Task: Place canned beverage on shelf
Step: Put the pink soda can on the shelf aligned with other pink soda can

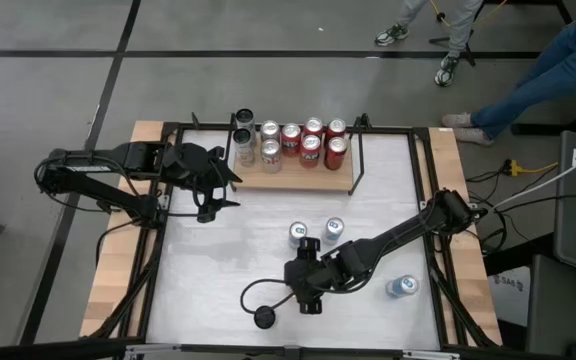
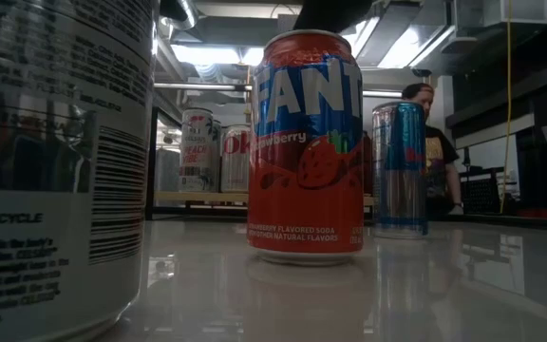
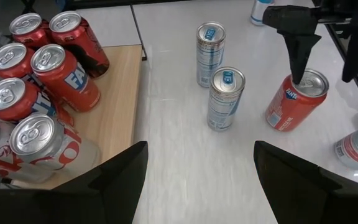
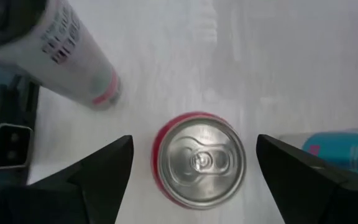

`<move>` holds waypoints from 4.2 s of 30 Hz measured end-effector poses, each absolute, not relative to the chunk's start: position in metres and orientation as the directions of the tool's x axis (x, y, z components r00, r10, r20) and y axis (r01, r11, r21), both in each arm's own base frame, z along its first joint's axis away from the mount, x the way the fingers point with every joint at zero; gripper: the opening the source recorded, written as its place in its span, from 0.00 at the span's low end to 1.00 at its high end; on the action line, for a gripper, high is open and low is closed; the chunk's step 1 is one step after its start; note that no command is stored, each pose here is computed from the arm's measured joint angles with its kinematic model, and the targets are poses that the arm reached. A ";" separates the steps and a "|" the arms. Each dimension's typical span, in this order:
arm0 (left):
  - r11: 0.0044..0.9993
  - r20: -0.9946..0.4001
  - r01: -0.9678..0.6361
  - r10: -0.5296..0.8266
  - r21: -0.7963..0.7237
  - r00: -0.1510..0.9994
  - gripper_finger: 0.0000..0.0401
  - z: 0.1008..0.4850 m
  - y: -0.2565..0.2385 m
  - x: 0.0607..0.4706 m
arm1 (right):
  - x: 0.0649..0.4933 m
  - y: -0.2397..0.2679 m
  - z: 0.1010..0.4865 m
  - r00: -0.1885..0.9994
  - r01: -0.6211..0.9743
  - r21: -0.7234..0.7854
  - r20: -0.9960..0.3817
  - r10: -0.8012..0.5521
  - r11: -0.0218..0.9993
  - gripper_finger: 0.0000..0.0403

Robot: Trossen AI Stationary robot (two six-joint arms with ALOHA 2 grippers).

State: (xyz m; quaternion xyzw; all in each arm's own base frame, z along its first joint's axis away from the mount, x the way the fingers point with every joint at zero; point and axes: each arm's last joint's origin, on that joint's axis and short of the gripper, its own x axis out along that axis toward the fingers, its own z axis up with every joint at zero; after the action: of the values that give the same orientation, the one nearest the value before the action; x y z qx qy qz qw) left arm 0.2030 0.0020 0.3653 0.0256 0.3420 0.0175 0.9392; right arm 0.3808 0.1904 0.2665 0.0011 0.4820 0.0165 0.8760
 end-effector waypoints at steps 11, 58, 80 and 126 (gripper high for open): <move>0.998 -0.642 -0.015 0.049 0.059 0.765 0.71 0.365 0.002 0.203 | 0.385 0.193 0.247 0.484 -0.029 -0.007 -0.875 0.008 1.000 0.82; 0.995 -0.499 -0.072 0.095 0.066 0.861 0.71 0.386 0.003 0.098 | 0.401 0.182 0.267 0.380 -0.104 -0.021 -0.925 0.020 0.994 0.70; 0.993 -0.254 -0.108 0.092 -0.052 0.963 0.71 0.271 0.003 0.115 | 0.403 0.074 0.383 0.530 -0.132 -0.110 -0.848 -0.024 0.985 0.72; 0.989 -0.221 -0.120 0.099 -0.082 0.970 0.71 0.256 0.003 0.121 | 0.412 -0.123 0.280 0.449 -0.063 -0.176 -0.884 -0.130 0.982 0.73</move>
State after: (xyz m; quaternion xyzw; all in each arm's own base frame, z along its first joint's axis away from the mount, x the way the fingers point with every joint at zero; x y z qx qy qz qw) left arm 0.1210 0.0032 0.2557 -0.0474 0.1090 0.0553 0.9914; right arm 0.4121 -0.1225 0.2796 -0.0921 0.5246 -0.0197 0.8461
